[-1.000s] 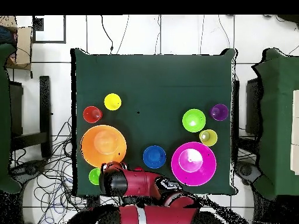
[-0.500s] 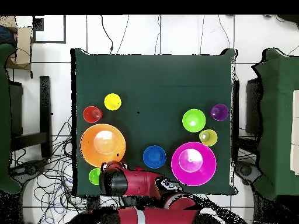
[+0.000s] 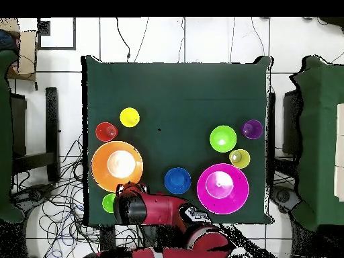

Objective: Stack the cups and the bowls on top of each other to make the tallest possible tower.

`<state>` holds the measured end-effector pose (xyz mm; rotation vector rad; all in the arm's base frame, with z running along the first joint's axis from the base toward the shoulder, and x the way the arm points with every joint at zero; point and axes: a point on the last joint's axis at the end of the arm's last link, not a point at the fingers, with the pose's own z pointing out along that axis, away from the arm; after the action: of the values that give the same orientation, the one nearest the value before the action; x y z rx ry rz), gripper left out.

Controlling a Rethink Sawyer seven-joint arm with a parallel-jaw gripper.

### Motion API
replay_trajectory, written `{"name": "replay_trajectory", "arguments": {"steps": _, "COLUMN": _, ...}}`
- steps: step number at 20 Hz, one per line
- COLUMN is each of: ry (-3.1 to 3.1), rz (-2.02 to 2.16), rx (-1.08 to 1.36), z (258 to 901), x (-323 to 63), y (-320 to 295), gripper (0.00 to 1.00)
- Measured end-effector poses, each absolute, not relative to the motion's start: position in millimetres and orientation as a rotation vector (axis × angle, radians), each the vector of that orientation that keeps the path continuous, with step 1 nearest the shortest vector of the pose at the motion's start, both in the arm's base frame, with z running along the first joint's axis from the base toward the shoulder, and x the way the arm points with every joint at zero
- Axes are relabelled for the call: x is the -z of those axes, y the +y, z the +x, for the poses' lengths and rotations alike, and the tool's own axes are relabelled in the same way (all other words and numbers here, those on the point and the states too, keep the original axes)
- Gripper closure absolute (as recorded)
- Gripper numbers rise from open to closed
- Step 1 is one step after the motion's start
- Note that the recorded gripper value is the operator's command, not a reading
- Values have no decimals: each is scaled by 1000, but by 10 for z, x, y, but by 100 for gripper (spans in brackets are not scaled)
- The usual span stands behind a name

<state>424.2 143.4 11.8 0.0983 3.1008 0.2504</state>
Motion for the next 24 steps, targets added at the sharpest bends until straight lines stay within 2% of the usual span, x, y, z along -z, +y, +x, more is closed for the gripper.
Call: {"name": "replay_trajectory", "arguments": {"steps": 24, "ry": 3036, "rz": 471, "rx": -138, "z": 4424, "x": -113, "y": 1342, "gripper": 0}}
